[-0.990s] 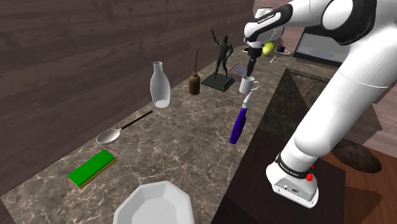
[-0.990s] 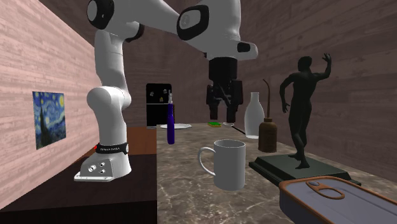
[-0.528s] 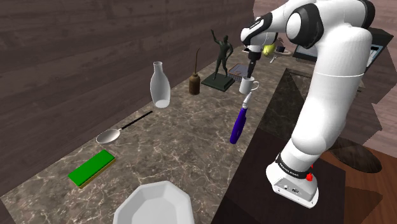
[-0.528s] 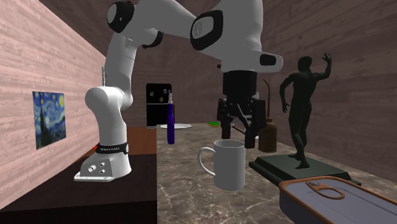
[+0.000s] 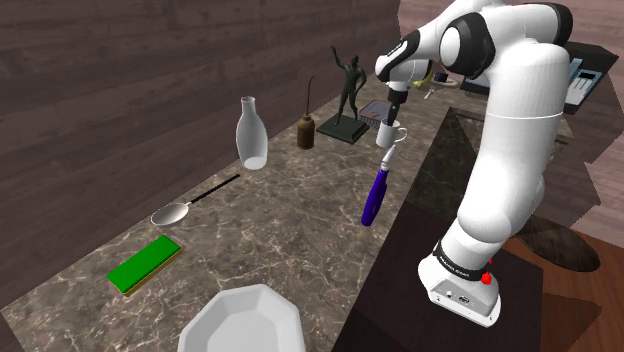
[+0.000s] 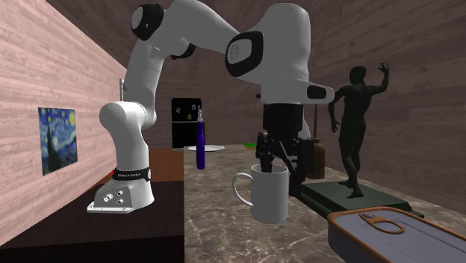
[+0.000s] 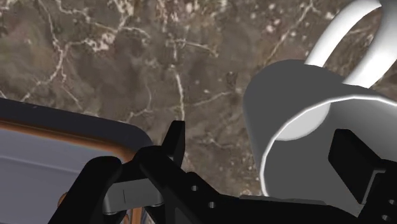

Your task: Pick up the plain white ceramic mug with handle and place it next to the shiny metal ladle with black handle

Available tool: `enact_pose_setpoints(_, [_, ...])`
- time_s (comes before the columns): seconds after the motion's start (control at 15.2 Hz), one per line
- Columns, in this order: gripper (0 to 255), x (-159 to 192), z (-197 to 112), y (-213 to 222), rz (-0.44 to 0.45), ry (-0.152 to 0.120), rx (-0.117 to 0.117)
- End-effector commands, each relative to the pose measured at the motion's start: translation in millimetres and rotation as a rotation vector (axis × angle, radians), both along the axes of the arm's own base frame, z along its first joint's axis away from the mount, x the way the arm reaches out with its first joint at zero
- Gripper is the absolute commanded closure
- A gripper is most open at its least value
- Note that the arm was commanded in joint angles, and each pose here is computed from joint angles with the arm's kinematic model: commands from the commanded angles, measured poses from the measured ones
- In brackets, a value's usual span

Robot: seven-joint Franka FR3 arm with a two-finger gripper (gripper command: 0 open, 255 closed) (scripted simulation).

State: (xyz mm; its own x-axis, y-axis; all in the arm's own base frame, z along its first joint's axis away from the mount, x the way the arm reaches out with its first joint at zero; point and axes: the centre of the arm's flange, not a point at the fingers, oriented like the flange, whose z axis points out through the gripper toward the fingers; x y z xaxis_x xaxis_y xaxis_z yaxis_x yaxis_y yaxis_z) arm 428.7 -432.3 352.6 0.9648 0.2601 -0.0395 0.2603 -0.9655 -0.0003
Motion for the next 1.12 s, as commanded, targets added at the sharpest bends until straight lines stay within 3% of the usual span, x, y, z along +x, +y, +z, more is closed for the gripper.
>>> enact_pose_setpoints(0.0, [0,-0.7,-2.1,0.0,0.000,0.000,0.000])
enact_pose_setpoints(0.33, [0,-0.7,-2.1,0.0,0.000,0.000,0.000])
enact_pose_setpoints(0.4, [255,-0.7,-2.1,0.0,0.000,0.000,0.000])
enact_pose_setpoints(1.06, [255,-0.7,3.1,0.0,0.000,0.000,0.000])
